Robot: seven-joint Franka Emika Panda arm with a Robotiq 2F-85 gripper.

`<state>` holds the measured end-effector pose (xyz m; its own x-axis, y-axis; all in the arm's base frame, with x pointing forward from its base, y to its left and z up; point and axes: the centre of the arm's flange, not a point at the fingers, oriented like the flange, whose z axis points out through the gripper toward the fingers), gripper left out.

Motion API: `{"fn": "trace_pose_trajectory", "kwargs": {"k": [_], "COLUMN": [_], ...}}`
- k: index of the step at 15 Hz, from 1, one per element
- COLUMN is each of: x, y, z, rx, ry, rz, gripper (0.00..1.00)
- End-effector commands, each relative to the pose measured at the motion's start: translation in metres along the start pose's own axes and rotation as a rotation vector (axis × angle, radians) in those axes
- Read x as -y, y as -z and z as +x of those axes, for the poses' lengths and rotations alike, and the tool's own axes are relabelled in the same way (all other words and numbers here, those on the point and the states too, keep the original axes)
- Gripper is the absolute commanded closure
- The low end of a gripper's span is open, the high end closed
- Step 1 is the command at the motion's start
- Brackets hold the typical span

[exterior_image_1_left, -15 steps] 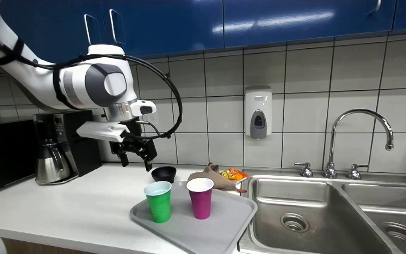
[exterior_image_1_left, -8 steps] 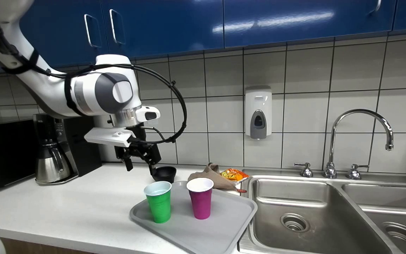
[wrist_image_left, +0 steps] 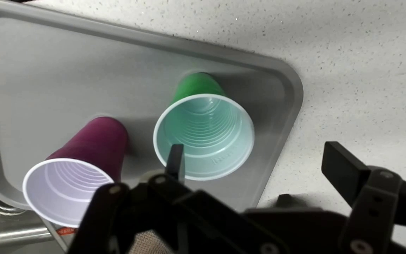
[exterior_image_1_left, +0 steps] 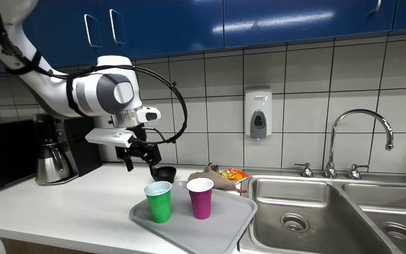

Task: Remove the green and purple cups from the tray

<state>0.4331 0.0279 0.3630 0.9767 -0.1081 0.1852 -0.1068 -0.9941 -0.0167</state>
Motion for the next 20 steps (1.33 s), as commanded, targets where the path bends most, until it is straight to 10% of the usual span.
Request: {"fn": "trace_pose_trajectory", "kwargs": {"k": [1, 20], "x": [0.003, 0.017], "y": [-0.003, -0.074], "z": [0.002, 0.032], "rx": [-0.02, -0.004], "ry": [0.001, 0.032], "rz": [-0.014, -0.072], "gripper": [0.0, 0.0]}}
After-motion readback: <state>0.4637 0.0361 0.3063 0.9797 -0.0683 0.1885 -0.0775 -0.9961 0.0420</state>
